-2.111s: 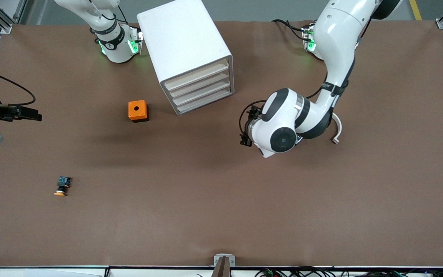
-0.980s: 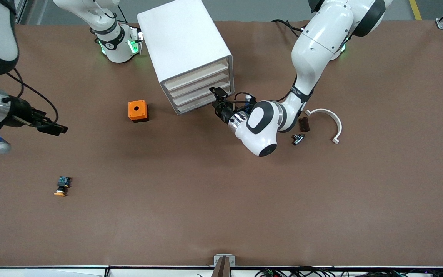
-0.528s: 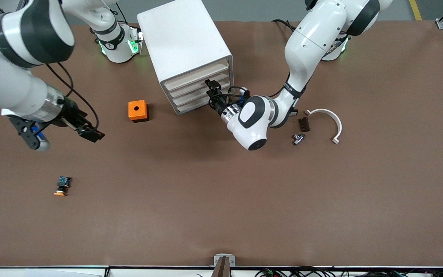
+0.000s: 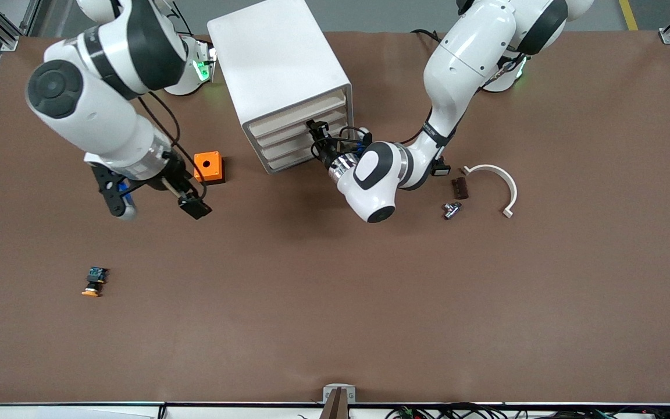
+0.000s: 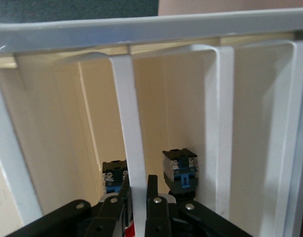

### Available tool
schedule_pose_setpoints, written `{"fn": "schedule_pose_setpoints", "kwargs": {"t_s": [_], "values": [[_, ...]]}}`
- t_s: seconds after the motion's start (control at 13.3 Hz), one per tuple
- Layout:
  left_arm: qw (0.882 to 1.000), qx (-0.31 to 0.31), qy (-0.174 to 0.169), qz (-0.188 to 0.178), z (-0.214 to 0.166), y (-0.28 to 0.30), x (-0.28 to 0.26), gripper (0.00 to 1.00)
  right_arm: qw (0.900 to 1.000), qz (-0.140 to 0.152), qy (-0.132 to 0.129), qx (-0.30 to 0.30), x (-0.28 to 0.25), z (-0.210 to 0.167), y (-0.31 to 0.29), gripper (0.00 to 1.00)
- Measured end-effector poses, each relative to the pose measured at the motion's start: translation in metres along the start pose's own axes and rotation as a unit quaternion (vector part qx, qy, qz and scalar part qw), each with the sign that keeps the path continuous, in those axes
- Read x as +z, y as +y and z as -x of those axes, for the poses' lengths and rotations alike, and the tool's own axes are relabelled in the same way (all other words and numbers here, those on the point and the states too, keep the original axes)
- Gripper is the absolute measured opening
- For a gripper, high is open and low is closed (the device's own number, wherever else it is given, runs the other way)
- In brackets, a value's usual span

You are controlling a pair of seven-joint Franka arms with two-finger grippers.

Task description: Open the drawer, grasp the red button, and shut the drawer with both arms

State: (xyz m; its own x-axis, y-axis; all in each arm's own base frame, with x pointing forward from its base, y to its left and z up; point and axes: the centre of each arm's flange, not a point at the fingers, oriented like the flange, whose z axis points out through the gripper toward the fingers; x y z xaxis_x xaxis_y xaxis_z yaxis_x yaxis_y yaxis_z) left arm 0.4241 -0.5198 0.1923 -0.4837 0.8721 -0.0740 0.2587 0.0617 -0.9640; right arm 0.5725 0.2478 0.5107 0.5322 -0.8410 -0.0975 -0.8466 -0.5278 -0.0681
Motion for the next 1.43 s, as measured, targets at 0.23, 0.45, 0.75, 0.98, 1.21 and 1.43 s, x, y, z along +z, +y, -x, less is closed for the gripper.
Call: {"fn": "schedule_pose_setpoints", "kwargs": {"t_s": [0.23,0.45,0.75,0.98,1.21,1.43], "values": [[1.0,-0.004,-0.008,0.003,-0.002,0.003,-0.011,0.15,1.0,-0.002,0.0,0.009,0.017,0.043,-0.012,1.0],[0.999,-0.006,-0.037,0.022,-0.01,0.011,-0.064,0.15,1.0,0.007,0.006,0.016,0.041,0.08,-0.02,1.0],[0.994,0.009,-0.068,0.086,-0.022,0.011,-0.158,0.15,0.999,0.029,0.016,0.008,0.075,0.124,-0.024,1.0],[0.988,0.031,-0.062,0.134,-0.026,0.005,-0.196,0.15,0.999,0.038,0.017,-0.005,0.09,0.153,-0.023,1.0],[0.982,0.079,-0.064,0.159,-0.042,0.009,-0.23,0.2,0.998,0.046,0.026,-0.035,0.101,0.191,-0.019,1.0],[0.973,0.115,-0.076,0.185,-0.085,0.026,-0.289,0.53,0.997,0.043,0.033,-0.061,0.123,0.222,-0.018,1.0]]}}
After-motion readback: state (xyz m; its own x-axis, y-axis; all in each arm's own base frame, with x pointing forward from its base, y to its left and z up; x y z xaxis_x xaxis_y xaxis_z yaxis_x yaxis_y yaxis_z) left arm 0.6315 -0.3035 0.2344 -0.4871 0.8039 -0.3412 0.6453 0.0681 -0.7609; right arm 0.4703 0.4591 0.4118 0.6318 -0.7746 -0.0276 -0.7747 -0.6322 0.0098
